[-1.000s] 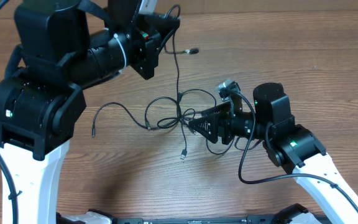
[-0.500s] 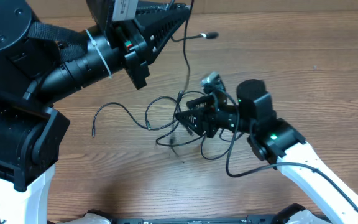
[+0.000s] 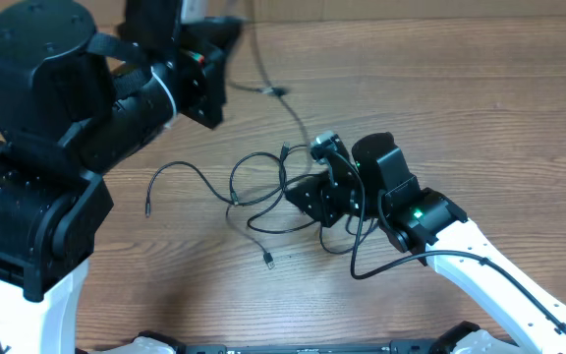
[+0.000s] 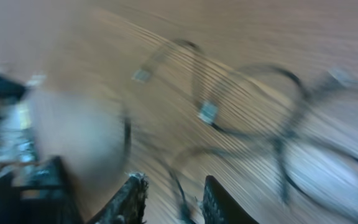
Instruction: Untangle cables
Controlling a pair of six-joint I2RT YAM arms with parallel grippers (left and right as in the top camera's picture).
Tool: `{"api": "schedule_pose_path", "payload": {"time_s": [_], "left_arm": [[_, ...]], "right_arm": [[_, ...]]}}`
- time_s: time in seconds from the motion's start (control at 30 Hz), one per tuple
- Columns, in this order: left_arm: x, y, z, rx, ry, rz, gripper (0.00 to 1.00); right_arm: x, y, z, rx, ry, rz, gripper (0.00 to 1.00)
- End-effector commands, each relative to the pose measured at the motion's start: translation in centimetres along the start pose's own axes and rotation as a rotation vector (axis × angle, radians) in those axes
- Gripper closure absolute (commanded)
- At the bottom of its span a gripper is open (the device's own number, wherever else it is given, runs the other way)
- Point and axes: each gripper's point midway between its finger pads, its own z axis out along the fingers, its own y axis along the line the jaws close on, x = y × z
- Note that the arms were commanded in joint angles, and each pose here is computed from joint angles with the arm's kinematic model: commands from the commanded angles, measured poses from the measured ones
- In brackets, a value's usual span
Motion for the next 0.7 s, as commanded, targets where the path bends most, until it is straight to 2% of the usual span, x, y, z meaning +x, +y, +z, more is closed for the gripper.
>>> {"api": "schedule_pose_path", "payload": {"time_s": [0.0,0.17,0.4,0.53,0.67], "left_arm": [[-1.1,9.4,-3.4,-0.573,-0.059,0.033,0.96],[-2.3,14.8,-7.8,-0.849,-0.094,0.057,0.96],[-2.8,22.5,-14.3,-1.132,-0.161,-0.045,0.96],[-1.6,26.4,-16.8,-1.237,-0.155,-0.13,0.96],[1.4,29.9,-18.2,-1.299,-0.112,-0.281,0.96]], "right_arm": [[-1.1,-4.6,-1.5,0.219,-0.053,0.099,0.75],[-2.1,-7.7,-4.1,0.285,-0.115,0.216,0.77],[-1.7,-9.9,-6.5,0.337,-0.133,0.291,0.78],[-1.0,-10.2,-6.7,0.349,-0.11,0.311,0.78],[-0.9,-10.2,-6.7,0.349,-0.106,0.314,0.78]]}}
